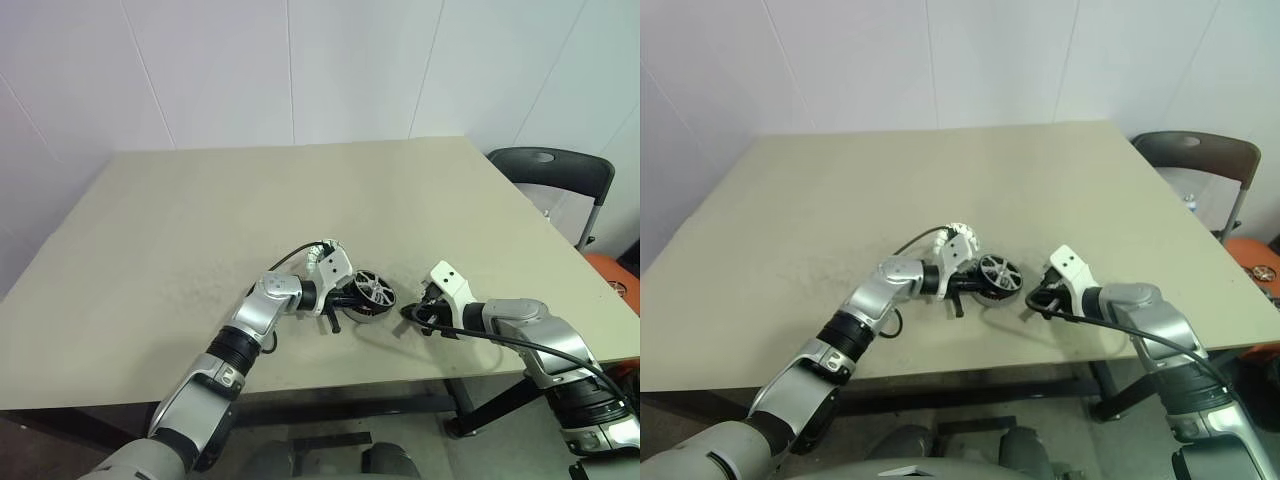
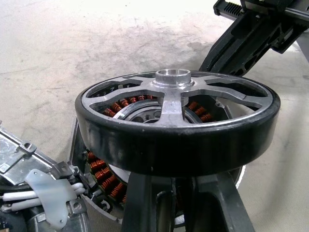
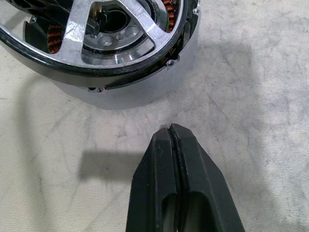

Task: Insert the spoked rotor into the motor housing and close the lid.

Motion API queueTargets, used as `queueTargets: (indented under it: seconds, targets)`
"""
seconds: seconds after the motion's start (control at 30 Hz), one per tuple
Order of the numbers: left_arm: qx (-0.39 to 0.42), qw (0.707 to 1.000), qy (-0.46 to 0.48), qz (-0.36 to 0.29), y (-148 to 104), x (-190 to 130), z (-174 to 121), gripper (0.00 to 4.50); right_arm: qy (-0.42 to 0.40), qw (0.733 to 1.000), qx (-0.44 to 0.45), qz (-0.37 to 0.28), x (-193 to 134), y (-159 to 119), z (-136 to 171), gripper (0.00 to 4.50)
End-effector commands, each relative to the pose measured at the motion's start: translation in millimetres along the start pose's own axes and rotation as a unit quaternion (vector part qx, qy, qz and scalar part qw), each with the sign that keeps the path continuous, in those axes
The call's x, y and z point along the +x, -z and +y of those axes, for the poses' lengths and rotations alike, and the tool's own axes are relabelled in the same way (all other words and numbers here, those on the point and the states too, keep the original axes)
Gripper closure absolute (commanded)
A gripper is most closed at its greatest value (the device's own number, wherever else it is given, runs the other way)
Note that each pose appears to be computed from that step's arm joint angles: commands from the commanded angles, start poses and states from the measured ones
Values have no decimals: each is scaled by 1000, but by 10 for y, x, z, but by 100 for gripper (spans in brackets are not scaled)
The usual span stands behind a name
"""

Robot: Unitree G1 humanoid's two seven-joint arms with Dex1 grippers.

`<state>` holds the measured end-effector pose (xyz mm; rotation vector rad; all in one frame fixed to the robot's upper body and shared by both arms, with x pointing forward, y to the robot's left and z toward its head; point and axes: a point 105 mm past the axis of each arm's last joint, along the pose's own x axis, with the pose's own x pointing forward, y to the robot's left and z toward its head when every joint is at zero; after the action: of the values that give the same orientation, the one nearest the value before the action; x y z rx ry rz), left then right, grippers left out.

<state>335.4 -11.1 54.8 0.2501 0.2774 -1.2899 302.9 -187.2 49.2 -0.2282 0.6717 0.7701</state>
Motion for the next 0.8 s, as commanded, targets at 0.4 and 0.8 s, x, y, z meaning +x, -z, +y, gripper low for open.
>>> queueTargets:
  seconds: [0.4, 0.8]
  targets:
    - [-22, 999, 27, -6, -13, 27, -118, 296, 3, 1000, -9, -6, -25, -47, -11, 450]
    - [21, 995, 79, 53, -20, -165, -199, 208, 4, 1000, -10, -4, -5, -48, -32, 450]
